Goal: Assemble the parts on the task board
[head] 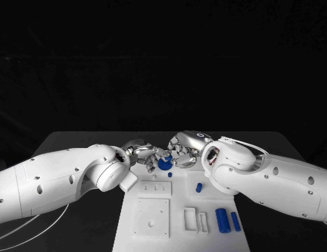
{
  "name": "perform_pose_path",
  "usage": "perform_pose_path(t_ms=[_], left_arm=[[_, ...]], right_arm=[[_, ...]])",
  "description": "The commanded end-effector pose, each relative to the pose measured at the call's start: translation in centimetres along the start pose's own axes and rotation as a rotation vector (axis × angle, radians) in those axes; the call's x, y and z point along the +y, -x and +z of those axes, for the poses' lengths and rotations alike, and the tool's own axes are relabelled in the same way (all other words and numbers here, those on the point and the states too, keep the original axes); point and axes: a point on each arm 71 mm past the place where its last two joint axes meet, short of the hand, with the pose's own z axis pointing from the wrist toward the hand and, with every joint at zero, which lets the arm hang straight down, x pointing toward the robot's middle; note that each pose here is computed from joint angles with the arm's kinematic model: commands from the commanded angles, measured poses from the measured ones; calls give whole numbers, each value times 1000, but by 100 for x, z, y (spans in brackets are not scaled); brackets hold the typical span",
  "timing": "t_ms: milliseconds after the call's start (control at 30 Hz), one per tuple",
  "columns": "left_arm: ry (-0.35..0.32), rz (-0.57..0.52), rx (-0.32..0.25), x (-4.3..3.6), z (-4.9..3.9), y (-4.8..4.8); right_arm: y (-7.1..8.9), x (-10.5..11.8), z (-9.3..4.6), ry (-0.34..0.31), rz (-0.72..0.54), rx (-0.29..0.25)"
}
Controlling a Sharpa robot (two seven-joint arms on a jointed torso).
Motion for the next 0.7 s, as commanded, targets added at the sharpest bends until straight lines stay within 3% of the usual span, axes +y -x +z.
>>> perform_pose_path(t_ms=[33,700], left_arm=[[-6,22,-8,-12,-3,22],[-2,85,20,-7,-6,5]], right_arm=[[-14,-25,-8,-1,5,11],[11,-225,-22,-40,19,-12]])
